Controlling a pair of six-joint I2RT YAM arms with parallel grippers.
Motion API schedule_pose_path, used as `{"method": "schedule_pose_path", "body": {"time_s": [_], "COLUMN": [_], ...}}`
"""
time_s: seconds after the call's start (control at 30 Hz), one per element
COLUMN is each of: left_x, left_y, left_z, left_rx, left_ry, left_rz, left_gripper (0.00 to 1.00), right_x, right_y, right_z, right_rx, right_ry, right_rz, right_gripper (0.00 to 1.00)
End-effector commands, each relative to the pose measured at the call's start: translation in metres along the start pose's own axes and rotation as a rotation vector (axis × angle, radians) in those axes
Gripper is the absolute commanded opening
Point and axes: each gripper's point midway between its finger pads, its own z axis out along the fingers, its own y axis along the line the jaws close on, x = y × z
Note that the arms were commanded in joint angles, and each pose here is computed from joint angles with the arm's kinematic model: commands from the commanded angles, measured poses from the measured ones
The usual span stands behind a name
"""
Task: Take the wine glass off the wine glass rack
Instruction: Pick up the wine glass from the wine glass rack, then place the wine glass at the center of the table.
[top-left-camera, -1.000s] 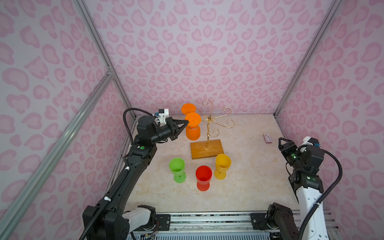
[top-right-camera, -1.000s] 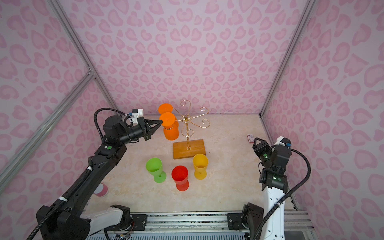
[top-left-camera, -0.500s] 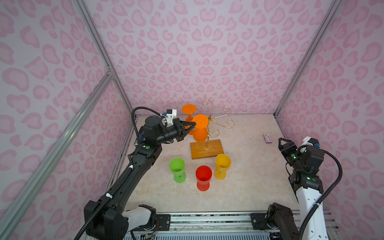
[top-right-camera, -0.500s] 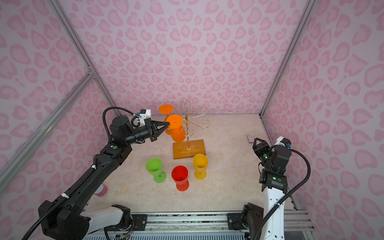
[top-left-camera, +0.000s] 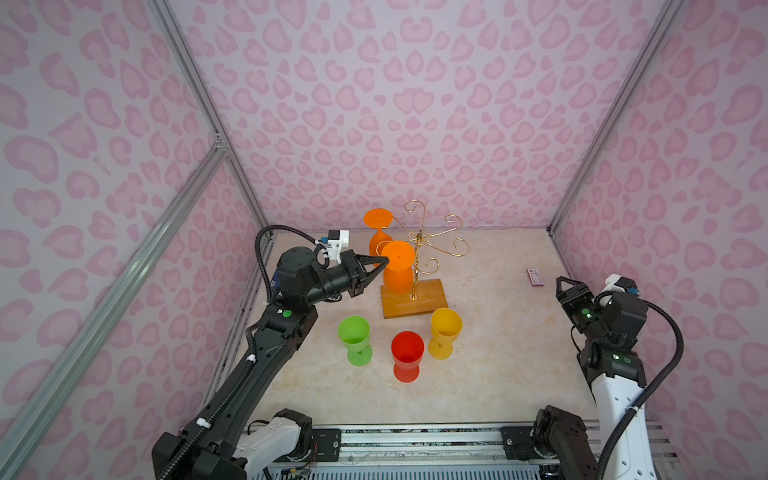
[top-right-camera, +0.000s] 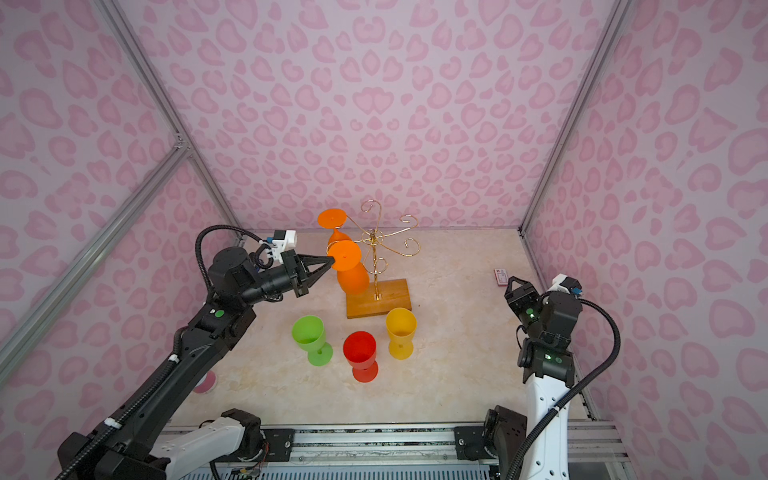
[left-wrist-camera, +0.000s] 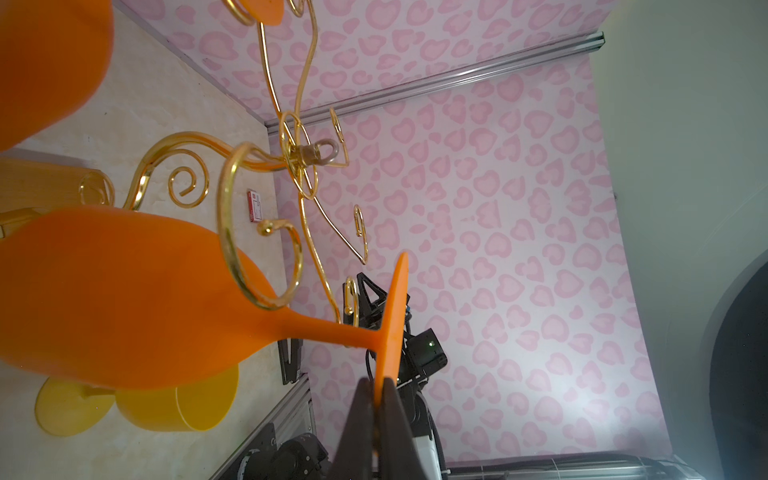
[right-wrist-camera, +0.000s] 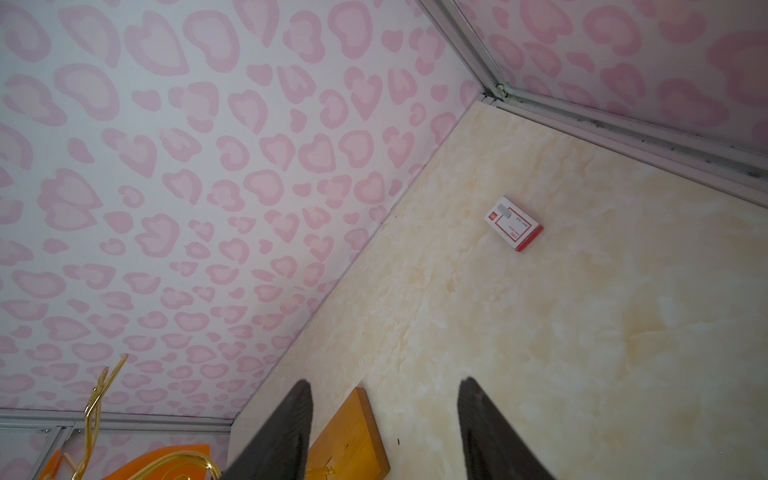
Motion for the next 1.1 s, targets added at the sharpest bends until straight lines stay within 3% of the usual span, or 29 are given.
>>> {"method": "schedule_pose_path", "body": {"time_s": [0.0,0.27,0.47,0.73,0.9,1.07], "left_x": [0.012,0.047,0.063,0.050,0.039,0.044], "left_y": [-0.008,-0.034,-0.092,-0.166,-0.188,-0.209], "left_z": [-0.011,-0.048,-0.077,-0.075,-0.056,-0.044], "left_rx": [0.017,0.016,0.092,0.306,0.445,0.585], "left_ry": [0.018,0.059,0.059,0.032,0.062,0.108], "left_rz": [0.006,0.104,0.301,0.499,0.506,0.496], "left_gripper": [0.03,0.03,0.03,0.03,0.03,0.03], "right_x": [-0.003,-0.002,-0.008,-0.021,-0.008,0.020], "right_y": [0.006,0.011,0.041,0.144,0.217,0.263], "right_z": [0.001,0.001,-0.004,-0.049,-0.094,-0.118], "right_rx": [-0.032,-0.051,-0.184,-0.605,-0.945,-1.177], "right_ry": [-0.009,-0.002,0.001,-0.045,0.004,0.107], "right_rz": [-0.010,0.001,0.007,-0.089,-0.149,-0.143], "right_gripper": [0.57,0.57,0.56,0.56,0.59,0.69]}}
